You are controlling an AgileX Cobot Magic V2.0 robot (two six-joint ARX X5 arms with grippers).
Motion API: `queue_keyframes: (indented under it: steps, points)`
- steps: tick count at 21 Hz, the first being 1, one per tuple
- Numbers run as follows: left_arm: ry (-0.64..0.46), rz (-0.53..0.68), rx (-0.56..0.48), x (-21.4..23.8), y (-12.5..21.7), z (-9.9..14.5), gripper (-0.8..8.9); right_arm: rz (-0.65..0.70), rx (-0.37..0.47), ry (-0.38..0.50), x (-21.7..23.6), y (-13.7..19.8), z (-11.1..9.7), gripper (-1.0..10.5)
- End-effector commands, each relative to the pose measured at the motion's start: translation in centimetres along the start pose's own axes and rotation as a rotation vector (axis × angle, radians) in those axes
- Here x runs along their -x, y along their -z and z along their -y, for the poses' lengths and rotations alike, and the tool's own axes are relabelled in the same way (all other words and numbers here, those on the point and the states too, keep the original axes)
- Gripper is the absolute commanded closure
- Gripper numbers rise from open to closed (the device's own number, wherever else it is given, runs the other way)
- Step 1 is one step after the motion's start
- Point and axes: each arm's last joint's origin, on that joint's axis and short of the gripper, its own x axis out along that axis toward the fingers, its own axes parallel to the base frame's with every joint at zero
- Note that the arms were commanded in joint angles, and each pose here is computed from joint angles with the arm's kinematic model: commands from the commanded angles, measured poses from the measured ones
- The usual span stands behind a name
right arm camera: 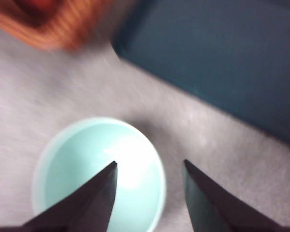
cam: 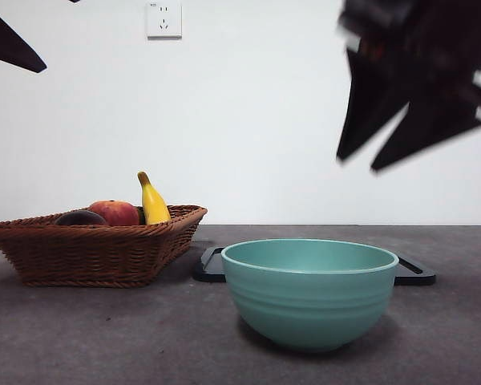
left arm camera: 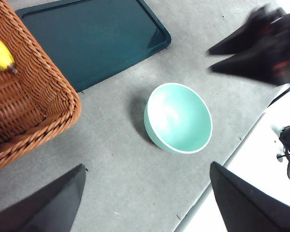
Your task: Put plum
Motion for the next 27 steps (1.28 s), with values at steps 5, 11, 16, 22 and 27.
queue_keyframes:
  steps: [5,11,16,22,27]
  points:
    - [0.01,0.006,-0.015,0.0,-0.3,0.1,4.09,0.041,0.036,-0.223,5.7,0.1,-1.5,7.3]
    - [0.012,-0.013,-0.001,0.0,-0.1,0.1,4.09,-0.024,0.046,-0.267,8.1,2.1,-1.6,7.3]
    - [0.012,-0.013,-0.001,0.0,-0.1,0.1,4.1,-0.022,0.049,-0.264,8.1,2.1,-1.6,7.3]
    - [0.012,-0.012,-0.002,0.0,-0.1,0.1,6.91,-0.023,0.049,-0.264,8.1,2.2,-1.6,8.1]
    - [0.012,-0.009,-0.005,0.0,-0.1,0.1,8.03,-0.019,0.063,-0.256,8.1,2.1,-1.6,9.4]
